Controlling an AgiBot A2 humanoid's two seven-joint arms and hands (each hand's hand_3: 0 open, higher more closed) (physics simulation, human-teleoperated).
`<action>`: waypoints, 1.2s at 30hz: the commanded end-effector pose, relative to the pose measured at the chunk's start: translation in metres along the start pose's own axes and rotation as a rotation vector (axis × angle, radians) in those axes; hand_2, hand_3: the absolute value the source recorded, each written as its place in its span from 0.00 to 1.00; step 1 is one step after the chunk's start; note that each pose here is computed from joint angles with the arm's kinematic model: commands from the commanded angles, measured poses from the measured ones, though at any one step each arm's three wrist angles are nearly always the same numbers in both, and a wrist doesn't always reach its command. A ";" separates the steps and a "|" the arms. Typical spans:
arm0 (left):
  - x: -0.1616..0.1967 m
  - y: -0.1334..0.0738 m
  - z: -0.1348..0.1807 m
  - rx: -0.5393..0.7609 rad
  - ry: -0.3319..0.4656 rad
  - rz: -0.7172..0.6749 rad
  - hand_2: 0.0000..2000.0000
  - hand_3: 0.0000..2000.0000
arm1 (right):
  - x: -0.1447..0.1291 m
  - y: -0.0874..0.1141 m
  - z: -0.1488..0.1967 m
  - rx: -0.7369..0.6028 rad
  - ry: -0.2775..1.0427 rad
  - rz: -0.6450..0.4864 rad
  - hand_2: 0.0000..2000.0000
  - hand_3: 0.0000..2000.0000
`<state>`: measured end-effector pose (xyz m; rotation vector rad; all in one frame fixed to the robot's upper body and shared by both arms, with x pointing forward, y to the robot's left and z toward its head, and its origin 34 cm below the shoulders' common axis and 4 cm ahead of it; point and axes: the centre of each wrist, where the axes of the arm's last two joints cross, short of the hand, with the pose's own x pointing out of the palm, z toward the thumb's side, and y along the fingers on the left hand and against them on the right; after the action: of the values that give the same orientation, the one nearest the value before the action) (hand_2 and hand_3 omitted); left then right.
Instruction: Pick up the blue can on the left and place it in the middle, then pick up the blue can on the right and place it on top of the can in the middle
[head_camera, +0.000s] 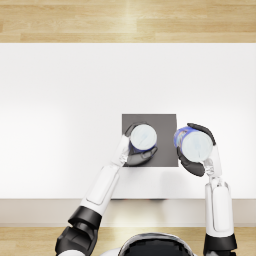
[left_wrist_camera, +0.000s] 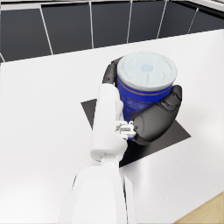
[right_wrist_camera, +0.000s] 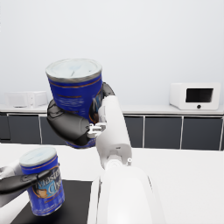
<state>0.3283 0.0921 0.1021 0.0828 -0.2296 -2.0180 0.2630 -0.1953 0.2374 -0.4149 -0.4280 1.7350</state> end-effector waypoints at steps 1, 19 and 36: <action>0.001 0.007 -0.008 -0.039 0.002 0.006 1.00 0.76 | 0.002 -0.007 0.014 -0.061 0.002 0.010 1.00 0.76; 0.016 -0.034 0.085 0.237 -0.064 -0.003 0.00 0.00 | 0.069 -0.072 0.021 -0.117 -0.101 0.208 1.00 0.76; -0.057 -0.079 0.168 0.393 -0.039 0.297 0.00 0.00 | 0.103 -0.068 -0.012 0.315 -0.025 0.102 1.00 0.76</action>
<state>0.2569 0.1916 0.2433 0.2231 -0.6086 -1.6833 0.3034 -0.0810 0.2582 -0.1965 -0.1595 1.8735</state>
